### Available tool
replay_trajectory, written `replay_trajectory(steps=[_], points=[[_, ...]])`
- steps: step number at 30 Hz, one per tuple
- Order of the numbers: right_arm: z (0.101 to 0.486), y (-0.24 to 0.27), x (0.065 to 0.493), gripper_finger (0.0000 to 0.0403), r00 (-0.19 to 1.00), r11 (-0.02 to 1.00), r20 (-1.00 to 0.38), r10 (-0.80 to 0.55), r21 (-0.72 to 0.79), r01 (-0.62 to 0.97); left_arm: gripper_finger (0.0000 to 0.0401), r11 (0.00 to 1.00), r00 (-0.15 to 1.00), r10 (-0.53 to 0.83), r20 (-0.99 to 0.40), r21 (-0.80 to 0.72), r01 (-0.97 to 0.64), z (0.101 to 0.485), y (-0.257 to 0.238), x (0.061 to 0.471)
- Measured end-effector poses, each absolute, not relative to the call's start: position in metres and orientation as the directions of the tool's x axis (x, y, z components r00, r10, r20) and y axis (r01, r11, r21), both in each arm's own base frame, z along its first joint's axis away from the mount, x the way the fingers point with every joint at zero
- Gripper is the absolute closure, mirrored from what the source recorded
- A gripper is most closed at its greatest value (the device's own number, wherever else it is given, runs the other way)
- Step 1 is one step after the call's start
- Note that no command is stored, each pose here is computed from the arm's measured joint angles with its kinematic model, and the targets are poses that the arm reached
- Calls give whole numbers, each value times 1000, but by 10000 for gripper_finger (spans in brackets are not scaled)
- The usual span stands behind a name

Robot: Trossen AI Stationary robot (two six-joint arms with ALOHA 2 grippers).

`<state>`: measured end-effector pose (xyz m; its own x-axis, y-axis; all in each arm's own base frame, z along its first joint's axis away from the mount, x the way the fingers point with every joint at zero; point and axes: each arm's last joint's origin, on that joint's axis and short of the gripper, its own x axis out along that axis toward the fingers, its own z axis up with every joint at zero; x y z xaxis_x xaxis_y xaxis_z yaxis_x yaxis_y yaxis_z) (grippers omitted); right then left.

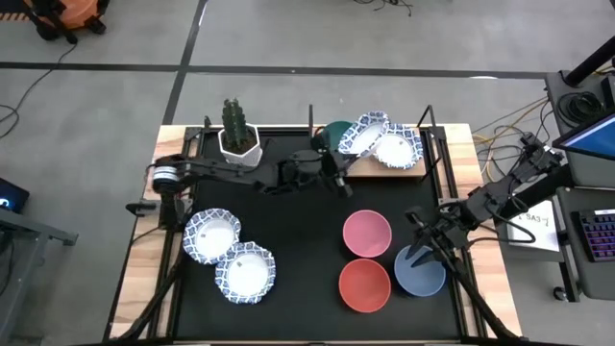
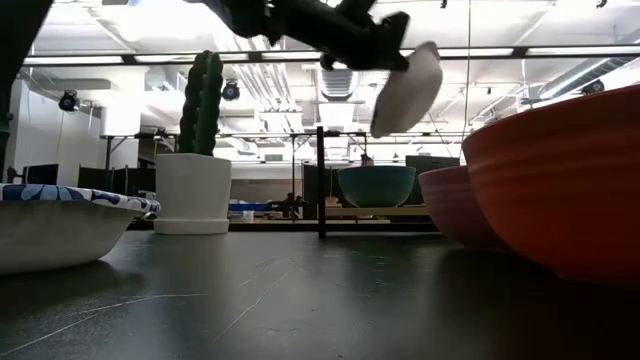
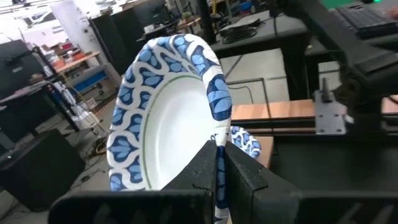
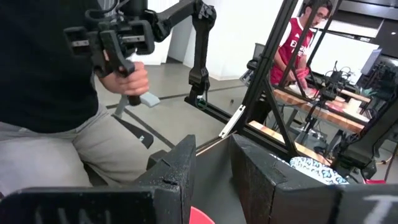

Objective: Place and stack bowls onto a shelf
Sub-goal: Stack the blue patterned bowl on top of the blue patterned bowl on the shelf

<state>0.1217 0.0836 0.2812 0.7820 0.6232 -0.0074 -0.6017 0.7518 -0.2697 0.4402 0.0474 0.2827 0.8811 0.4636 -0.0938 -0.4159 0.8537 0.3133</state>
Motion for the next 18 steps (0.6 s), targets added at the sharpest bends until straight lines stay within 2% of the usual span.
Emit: replay_trajectory(steps=[18], points=[[276, 84, 122, 314, 781, 753, -37, 623, -240, -612, 401, 836, 864, 496, -85, 317, -449, 254, 85, 509]])
